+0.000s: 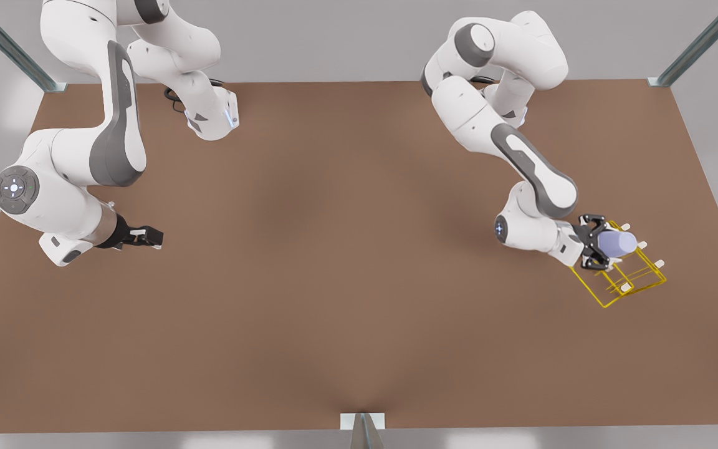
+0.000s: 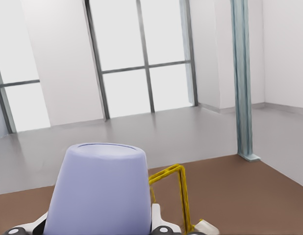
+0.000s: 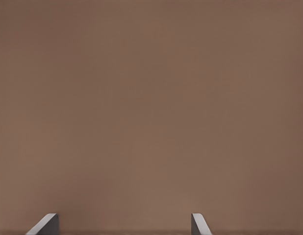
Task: Place the cup on the cup holder
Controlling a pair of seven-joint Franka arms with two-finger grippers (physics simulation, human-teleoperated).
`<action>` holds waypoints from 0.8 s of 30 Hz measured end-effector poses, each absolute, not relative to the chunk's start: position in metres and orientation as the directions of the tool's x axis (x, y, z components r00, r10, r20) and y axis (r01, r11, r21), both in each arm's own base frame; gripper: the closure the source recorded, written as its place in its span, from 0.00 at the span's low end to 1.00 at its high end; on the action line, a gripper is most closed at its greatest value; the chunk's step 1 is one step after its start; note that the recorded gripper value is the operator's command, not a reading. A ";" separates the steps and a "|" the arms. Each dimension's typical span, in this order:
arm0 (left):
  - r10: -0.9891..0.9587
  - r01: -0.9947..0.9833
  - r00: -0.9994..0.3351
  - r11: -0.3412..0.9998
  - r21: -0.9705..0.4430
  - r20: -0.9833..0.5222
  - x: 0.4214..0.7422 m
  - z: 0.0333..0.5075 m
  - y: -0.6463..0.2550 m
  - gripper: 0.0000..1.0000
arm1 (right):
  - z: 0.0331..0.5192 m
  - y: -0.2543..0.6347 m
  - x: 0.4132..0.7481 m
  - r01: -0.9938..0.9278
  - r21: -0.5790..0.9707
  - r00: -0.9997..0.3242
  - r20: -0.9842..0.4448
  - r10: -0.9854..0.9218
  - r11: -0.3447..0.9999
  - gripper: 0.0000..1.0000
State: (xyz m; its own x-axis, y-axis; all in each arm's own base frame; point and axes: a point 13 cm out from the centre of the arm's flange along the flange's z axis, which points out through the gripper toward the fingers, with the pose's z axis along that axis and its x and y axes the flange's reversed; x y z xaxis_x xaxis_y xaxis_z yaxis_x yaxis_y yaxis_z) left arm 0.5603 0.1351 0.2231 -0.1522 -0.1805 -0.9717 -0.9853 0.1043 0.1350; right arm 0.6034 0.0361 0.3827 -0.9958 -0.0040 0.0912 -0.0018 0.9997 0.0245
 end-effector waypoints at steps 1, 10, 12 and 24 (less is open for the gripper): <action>-0.181 -0.985 -0.155 0.106 0.137 -0.971 0.559 0.222 0.134 0.36 | 0.383 0.036 0.603 -0.002 0.024 -0.996 0.091 -0.004 1.000 0.00; -0.199 -0.989 -0.133 0.088 0.118 -0.971 0.554 0.211 0.135 0.33 | 0.382 0.035 0.600 -0.001 0.024 -0.995 0.104 -0.003 1.000 0.00; -0.207 -0.992 -0.110 0.084 0.094 -0.972 0.553 0.207 0.131 0.33 | 0.382 0.031 0.600 0.006 0.024 -0.994 0.106 0.004 1.000 0.00; -0.332 -0.993 -0.011 0.110 -0.028 -0.943 0.563 0.210 0.085 0.00 | 0.382 0.030 0.597 0.008 0.024 -0.993 0.119 0.005 1.000 0.00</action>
State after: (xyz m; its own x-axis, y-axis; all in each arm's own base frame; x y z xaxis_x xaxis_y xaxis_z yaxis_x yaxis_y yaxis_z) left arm 0.5635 0.0845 0.2105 -0.0108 -0.3324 -0.9431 -0.9935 0.1105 -0.0275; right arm 0.5970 0.0296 0.3821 -0.9929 0.0053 0.1187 0.0081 0.9997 0.0237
